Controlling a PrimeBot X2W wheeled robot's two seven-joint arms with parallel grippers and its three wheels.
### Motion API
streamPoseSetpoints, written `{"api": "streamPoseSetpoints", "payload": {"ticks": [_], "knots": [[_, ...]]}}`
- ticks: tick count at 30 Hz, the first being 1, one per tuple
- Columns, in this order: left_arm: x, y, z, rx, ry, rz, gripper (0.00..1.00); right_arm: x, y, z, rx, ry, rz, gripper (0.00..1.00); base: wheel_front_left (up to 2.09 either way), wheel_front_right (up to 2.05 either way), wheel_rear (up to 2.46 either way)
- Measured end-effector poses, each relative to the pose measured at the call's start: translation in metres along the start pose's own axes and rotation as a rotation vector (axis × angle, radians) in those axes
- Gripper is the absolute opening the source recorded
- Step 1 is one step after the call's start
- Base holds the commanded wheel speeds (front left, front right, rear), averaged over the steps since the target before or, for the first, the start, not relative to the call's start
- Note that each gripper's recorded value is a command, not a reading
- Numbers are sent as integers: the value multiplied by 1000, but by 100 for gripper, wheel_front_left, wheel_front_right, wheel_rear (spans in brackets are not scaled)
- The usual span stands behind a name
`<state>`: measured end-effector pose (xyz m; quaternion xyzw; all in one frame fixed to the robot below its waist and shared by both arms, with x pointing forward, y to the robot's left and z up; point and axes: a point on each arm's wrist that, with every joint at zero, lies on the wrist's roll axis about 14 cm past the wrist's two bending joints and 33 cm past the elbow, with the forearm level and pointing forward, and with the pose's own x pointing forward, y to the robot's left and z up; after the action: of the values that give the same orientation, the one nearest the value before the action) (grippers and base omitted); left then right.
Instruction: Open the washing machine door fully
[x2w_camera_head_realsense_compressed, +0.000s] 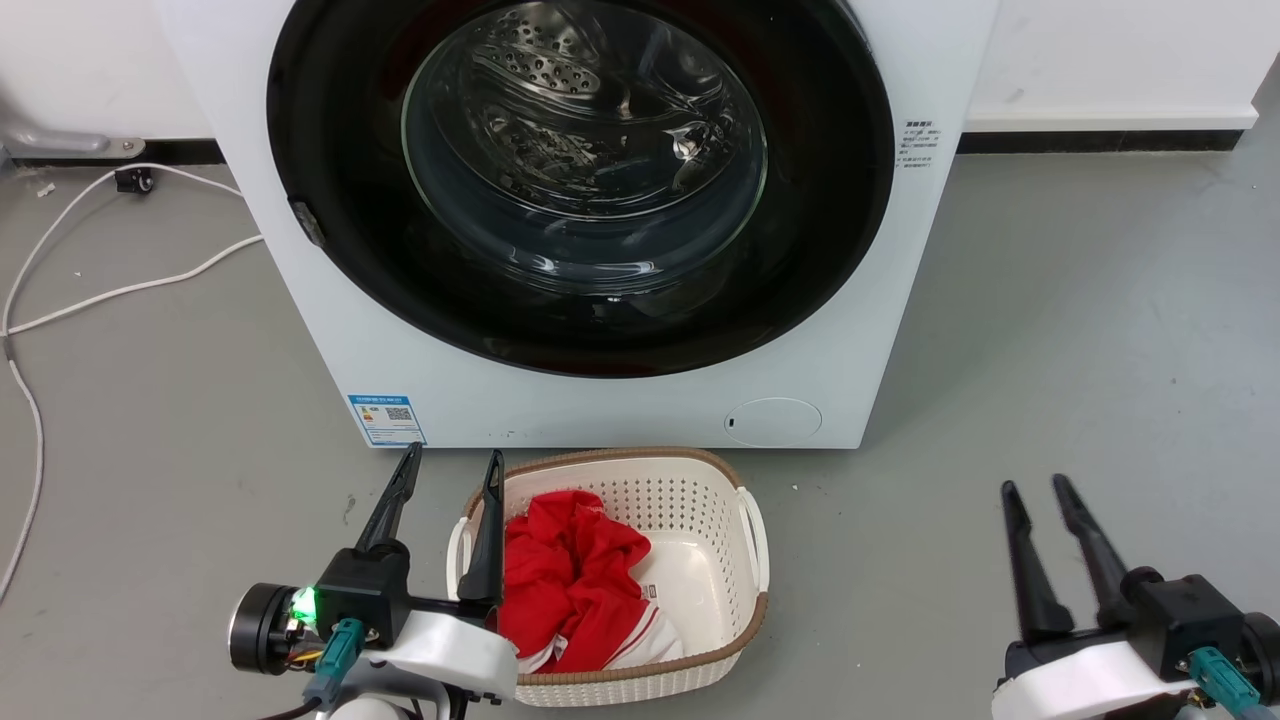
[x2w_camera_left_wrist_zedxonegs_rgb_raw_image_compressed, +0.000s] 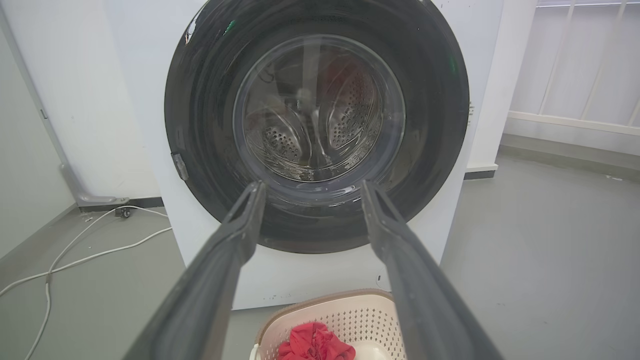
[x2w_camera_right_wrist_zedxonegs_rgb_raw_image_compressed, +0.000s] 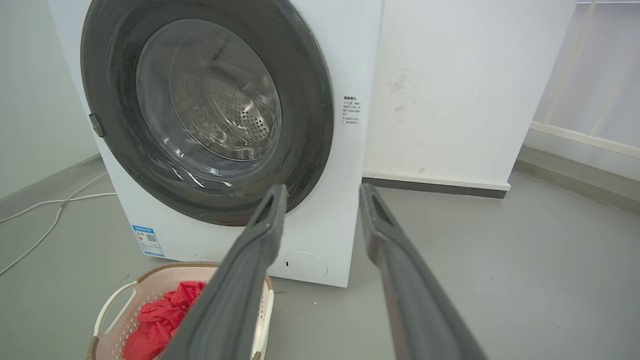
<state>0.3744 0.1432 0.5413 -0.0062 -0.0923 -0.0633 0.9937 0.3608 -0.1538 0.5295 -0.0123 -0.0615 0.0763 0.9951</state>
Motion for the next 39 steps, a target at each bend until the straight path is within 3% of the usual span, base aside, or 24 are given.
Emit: {"api": "streamPoseSetpoints", "payload": {"ticks": [6,14,17,22,25,32,39], "knots": [[0,1,0,-4,1,3,100,-1,-4,-3,105,4,-25,0,0,0,0],[0,0,-3,-12,8,5,100,-7,-19,-25,490,19,-138,0,0,0,0],[1,0,-5,-19,14,4,100,-7,-25,-31,653,9,-190,0,0,0,0],[1,0,-8,-30,21,7,100,-2,-37,-38,1100,-58,-310,0,0,0,0],[3,1,-10,-50,27,16,100,7,-50,-34,1304,-128,-368,0,0,0,0],[17,1,-13,-59,25,22,100,40,-88,-15,1525,-270,-403,0,0,0,0],[33,1,-19,-66,28,22,100,88,-116,2,1596,-282,-326,0,0,0,0]]}}
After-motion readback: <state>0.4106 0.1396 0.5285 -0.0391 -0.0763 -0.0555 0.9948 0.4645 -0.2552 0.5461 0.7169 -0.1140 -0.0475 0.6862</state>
